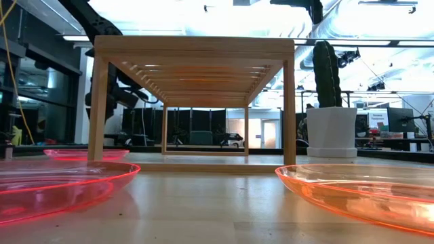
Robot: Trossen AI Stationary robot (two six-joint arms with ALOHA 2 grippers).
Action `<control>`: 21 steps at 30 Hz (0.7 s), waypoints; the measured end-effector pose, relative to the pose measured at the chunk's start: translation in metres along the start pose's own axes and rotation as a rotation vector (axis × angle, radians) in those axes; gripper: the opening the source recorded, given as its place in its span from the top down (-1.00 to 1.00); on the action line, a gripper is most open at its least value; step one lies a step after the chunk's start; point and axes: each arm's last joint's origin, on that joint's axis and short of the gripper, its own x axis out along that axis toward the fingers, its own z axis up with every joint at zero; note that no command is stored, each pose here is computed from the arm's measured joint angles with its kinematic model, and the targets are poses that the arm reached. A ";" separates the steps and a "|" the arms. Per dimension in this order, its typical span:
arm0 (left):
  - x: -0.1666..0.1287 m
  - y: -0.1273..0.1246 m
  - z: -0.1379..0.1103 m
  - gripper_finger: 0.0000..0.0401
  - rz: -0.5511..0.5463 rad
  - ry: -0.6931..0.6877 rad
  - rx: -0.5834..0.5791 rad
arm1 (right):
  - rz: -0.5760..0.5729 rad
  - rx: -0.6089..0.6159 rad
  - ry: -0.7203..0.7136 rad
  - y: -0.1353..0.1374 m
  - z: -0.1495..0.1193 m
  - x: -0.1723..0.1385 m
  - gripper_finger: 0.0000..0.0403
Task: Place and stack plates onto a shelf
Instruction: Stack the top pink plate on top of the other pink plate on the shelf
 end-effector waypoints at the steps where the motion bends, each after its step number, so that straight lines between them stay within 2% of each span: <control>1: 0.000 0.000 0.001 0.73 0.003 -0.006 0.000 | 0.000 0.000 0.000 0.000 0.000 0.000 0.14; 8: 0.001 0.003 0.002 0.42 0.000 -0.034 -0.012 | 0.000 0.000 0.000 0.000 0.000 0.000 0.14; 12: 0.006 0.009 0.002 0.28 -0.024 -0.021 -0.061 | 0.000 0.000 0.000 0.000 0.000 0.000 0.14; 16: 0.014 0.013 0.003 0.21 -0.084 -0.006 -0.101 | 0.000 0.000 0.000 0.000 0.000 0.000 0.14; 21: 0.025 0.014 0.005 0.22 -0.101 0.030 -0.104 | 0.000 0.000 0.000 0.000 0.000 0.000 0.14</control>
